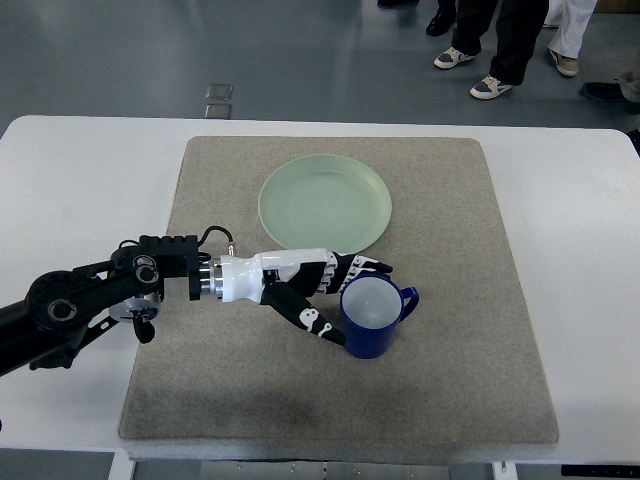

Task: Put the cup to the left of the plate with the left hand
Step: 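Reach the left hand down to the blue mug's side, then close the left hand fingers around the blue mug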

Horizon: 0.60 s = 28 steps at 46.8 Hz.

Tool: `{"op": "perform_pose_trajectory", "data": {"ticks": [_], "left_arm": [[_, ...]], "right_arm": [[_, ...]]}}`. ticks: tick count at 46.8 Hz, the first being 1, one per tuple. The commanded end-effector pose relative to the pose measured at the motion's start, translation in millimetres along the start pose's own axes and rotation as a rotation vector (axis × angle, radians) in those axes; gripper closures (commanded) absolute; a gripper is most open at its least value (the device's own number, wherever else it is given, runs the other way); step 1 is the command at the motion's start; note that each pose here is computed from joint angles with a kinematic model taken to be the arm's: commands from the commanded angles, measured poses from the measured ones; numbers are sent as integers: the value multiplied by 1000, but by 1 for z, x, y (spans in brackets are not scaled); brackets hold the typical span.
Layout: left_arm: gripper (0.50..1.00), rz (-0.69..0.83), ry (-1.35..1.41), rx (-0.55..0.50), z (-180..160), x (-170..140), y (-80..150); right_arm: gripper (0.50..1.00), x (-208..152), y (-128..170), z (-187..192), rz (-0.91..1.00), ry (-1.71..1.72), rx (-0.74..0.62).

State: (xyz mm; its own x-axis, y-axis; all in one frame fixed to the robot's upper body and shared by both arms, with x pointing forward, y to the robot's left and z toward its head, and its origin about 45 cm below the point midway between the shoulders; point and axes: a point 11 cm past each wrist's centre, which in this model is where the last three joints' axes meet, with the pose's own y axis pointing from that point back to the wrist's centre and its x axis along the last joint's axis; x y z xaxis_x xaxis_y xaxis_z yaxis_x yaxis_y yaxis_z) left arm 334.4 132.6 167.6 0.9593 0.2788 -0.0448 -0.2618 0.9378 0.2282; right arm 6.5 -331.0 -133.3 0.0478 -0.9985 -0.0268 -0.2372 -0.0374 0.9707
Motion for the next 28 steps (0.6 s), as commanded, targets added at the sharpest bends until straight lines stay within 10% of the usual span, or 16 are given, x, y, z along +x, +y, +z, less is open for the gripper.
{"op": "perform_pose_trajectory", "data": {"ticks": [1, 28], "left_arm": [[506, 0, 4, 0, -1, 0, -3], [574, -19, -5, -16, 6, -3, -14]], "right_arm": [[568, 0, 0, 0, 1, 0, 0], [568, 0, 0, 0, 0, 0, 0]]}}
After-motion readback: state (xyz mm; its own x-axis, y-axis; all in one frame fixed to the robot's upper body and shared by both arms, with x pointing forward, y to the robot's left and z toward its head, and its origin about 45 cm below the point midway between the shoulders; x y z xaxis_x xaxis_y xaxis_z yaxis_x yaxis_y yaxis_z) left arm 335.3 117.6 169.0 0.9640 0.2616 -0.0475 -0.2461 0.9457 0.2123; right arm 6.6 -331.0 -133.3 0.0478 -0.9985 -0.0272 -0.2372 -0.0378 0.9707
